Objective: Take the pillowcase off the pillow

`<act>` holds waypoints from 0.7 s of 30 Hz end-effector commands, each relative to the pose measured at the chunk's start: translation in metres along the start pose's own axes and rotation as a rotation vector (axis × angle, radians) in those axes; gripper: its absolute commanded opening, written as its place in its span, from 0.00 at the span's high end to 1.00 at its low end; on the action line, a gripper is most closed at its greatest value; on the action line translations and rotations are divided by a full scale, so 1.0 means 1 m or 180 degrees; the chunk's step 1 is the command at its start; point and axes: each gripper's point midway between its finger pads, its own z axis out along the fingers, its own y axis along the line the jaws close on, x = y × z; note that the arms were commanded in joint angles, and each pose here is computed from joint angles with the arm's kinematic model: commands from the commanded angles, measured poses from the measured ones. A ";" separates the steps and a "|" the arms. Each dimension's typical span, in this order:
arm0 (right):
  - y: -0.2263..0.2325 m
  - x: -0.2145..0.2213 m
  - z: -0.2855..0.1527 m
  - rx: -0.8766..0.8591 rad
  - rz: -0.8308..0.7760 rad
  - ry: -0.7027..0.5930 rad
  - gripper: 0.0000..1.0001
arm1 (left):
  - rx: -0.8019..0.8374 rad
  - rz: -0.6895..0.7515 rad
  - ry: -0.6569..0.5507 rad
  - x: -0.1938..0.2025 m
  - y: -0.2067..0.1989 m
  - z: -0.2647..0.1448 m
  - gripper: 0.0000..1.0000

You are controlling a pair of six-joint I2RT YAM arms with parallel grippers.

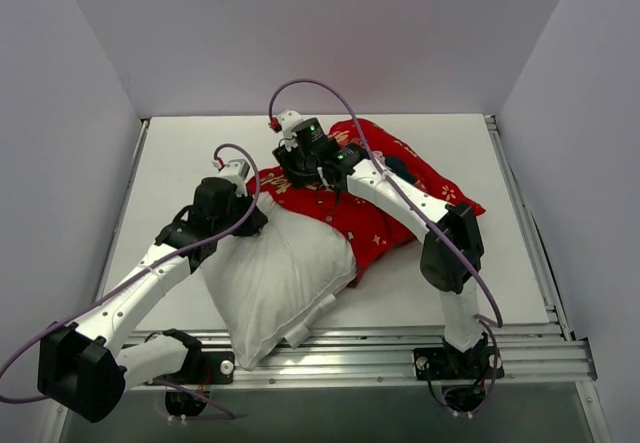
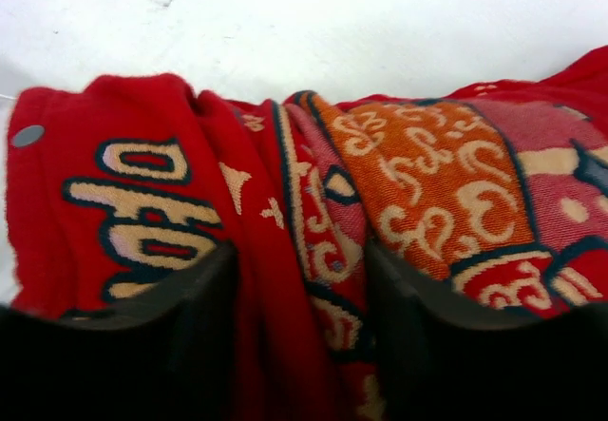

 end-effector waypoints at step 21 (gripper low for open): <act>-0.368 0.064 -0.120 0.3182 0.2129 0.0028 1.00 | -0.0806 0.0174 -0.0175 -0.025 0.024 -0.165 0.98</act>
